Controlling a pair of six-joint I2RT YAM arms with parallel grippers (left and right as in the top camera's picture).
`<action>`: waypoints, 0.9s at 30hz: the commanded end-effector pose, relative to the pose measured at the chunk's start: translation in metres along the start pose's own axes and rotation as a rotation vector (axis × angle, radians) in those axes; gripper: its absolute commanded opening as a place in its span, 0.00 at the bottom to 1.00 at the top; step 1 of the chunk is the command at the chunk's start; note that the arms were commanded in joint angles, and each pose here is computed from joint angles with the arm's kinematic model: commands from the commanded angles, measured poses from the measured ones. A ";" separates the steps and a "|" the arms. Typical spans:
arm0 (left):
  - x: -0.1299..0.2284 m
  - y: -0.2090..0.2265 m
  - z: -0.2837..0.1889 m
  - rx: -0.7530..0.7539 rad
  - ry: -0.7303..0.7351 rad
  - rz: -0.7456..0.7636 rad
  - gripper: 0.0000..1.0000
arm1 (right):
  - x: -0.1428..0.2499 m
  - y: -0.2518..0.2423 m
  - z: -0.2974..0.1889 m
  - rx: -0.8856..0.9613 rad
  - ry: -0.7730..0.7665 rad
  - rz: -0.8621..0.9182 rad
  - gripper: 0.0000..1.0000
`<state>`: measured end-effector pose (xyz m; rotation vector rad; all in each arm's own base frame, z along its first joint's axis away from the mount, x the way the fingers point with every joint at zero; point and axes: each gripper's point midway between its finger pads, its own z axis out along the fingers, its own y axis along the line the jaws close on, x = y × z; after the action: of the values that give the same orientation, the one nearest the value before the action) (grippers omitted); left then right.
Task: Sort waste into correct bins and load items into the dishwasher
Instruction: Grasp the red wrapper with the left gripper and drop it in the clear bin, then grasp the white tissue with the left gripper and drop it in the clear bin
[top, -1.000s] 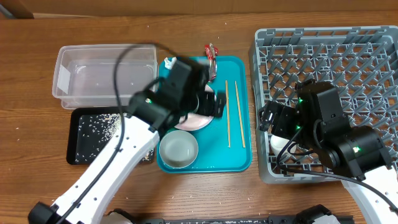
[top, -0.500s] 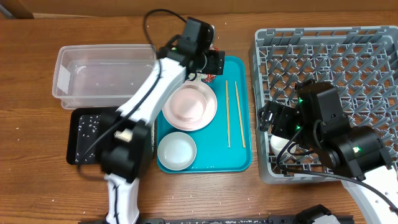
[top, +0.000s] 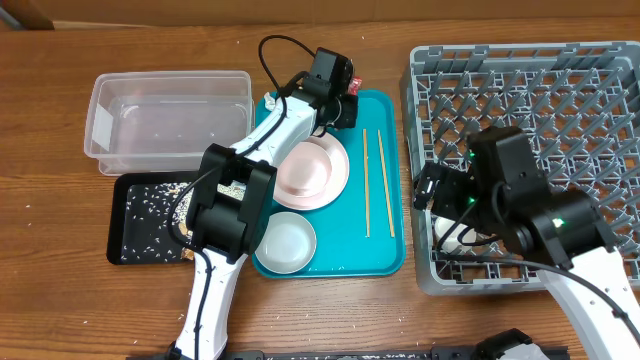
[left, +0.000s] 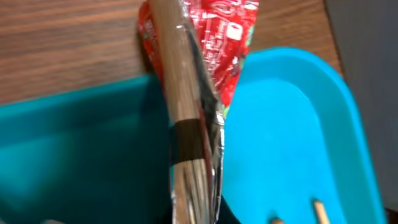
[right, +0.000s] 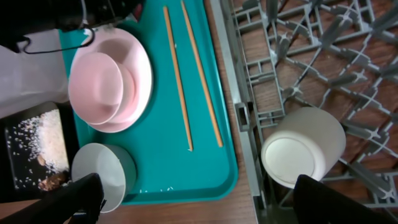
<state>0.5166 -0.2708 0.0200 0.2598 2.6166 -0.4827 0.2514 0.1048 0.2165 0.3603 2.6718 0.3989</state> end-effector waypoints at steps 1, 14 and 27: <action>-0.034 -0.032 -0.045 0.134 -0.043 -0.062 0.04 | -0.004 0.001 -0.001 0.003 -0.009 0.007 1.00; -0.020 0.127 -0.252 -0.378 -0.044 -0.459 0.04 | -0.004 0.001 -0.001 0.002 -0.010 0.007 1.00; 0.024 0.156 -0.207 -0.408 0.178 -0.528 1.00 | -0.001 -0.002 -0.001 0.014 0.006 0.008 1.00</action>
<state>0.4433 -0.0442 0.1346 -0.5503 2.9052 -0.0833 0.2487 0.1041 0.2111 0.3651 2.7025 0.3838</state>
